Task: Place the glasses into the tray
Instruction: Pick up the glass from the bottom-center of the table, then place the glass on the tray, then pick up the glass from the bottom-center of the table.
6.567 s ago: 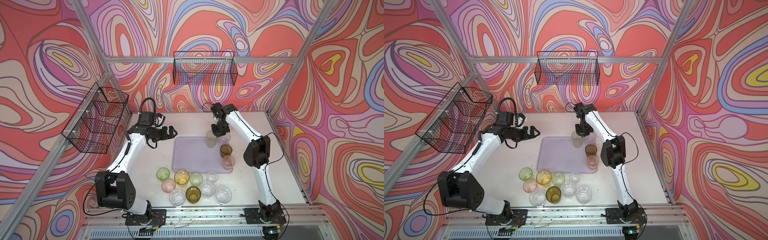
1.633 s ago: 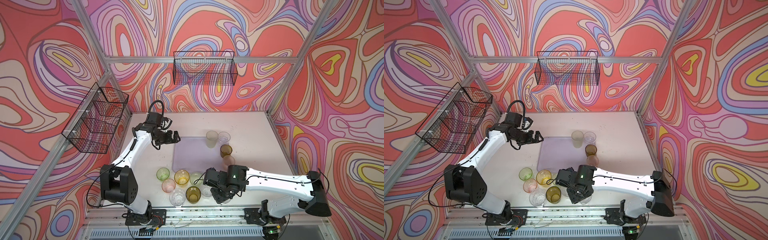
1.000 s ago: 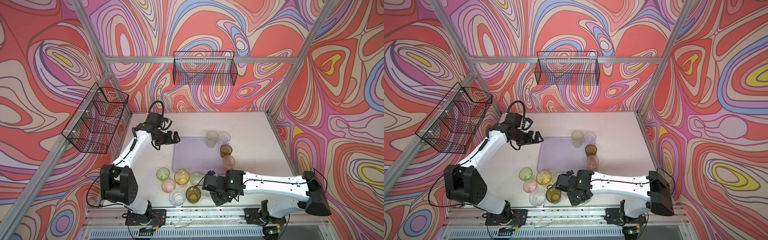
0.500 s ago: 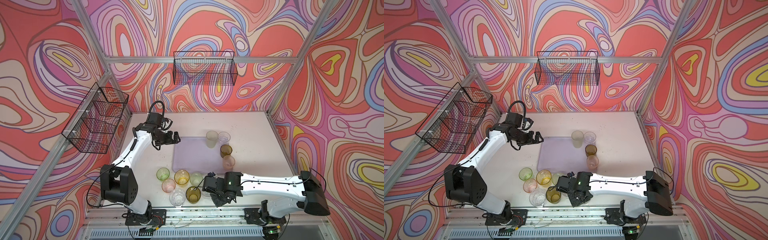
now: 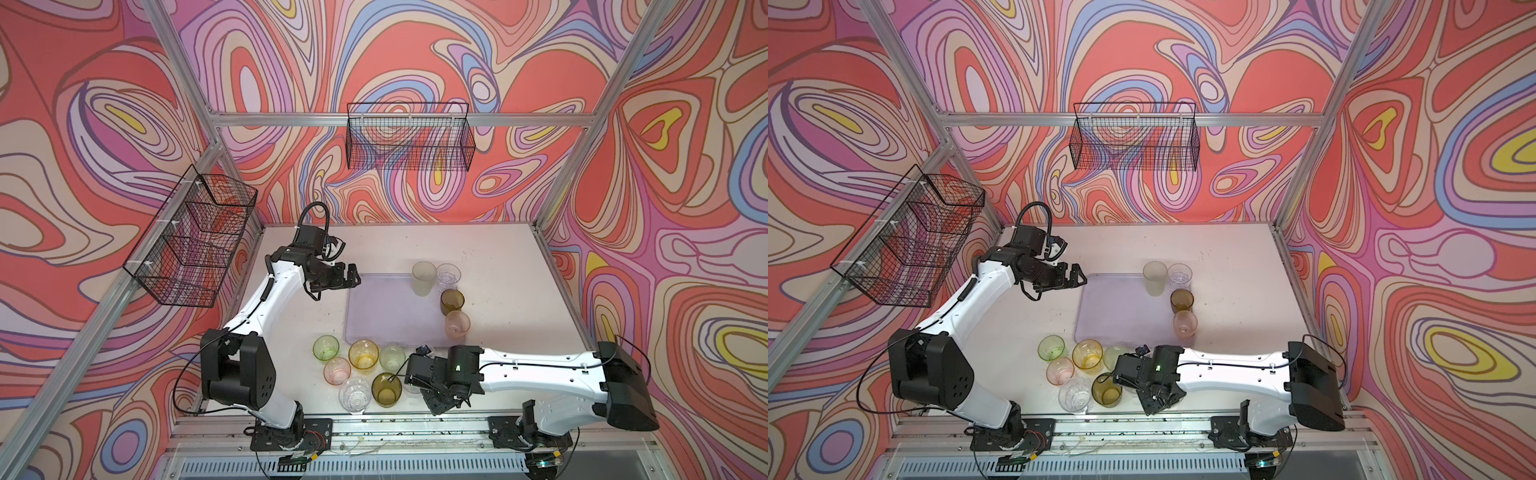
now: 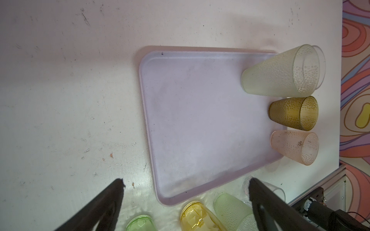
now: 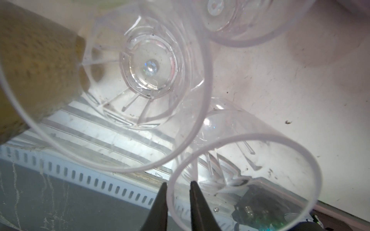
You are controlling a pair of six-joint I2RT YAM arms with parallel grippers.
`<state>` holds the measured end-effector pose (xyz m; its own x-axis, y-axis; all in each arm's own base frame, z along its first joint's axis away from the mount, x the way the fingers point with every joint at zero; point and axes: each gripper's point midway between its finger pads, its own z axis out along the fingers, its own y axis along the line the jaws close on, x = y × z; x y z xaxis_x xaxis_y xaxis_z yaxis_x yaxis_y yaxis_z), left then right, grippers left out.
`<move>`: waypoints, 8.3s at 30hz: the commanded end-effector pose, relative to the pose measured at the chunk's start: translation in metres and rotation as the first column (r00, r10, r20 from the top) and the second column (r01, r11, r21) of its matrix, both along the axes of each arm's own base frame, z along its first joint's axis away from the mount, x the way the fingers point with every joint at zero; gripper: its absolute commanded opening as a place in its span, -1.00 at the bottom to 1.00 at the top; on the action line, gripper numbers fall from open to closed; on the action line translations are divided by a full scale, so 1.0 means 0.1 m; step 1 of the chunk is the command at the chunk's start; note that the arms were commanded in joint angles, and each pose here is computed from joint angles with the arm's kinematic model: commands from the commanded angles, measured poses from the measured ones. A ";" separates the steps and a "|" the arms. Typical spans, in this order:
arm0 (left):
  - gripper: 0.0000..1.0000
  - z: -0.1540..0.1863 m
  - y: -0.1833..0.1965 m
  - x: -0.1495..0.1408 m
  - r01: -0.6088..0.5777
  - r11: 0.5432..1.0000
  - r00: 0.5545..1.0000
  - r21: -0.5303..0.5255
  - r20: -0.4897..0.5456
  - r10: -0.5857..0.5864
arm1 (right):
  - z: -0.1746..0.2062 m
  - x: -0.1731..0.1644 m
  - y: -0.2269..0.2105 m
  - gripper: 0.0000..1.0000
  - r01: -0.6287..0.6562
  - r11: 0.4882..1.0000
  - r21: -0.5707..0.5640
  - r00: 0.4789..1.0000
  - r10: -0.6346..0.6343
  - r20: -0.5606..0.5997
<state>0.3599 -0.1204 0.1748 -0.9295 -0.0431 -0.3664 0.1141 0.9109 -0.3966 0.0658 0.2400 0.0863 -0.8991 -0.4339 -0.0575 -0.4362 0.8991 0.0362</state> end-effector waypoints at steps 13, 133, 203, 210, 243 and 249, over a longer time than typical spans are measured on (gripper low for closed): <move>1.00 0.03 0.00 -0.01 0.019 1.000 1.000 0.021 -0.002 -0.019 | 0.18 0.12 -0.10 -0.89 -0.009 0.998 -0.055 0.997 0.013 0.073; 1.00 0.15 -0.11 -0.05 0.050 0.998 0.998 -0.028 0.034 -0.049 | 0.07 2.81 0.24 -0.88 0.002 0.999 -0.043 0.998 0.001 0.066; 1.00 0.23 -0.14 -0.07 0.051 0.998 0.997 -0.046 0.053 -0.048 | 0.55 1.24 0.42 -0.34 0.063 0.997 0.043 0.998 -0.063 0.000; 1.00 0.22 -0.14 -0.07 0.052 0.998 0.998 -0.045 0.049 -0.050 | 0.42 1.18 0.49 -0.34 0.069 0.996 0.054 0.997 -0.068 -0.021; 1.00 0.21 -0.14 -0.08 0.053 0.998 0.998 -0.040 0.044 -0.052 | -0.02 1.14 0.50 -0.42 0.114 0.993 0.019 0.991 -0.112 -0.066; 1.00 0.20 -0.14 -0.07 0.054 0.998 0.998 -0.040 0.043 -0.052 | -0.08 1.14 0.51 -0.43 0.113 0.993 0.012 0.991 -0.112 -0.077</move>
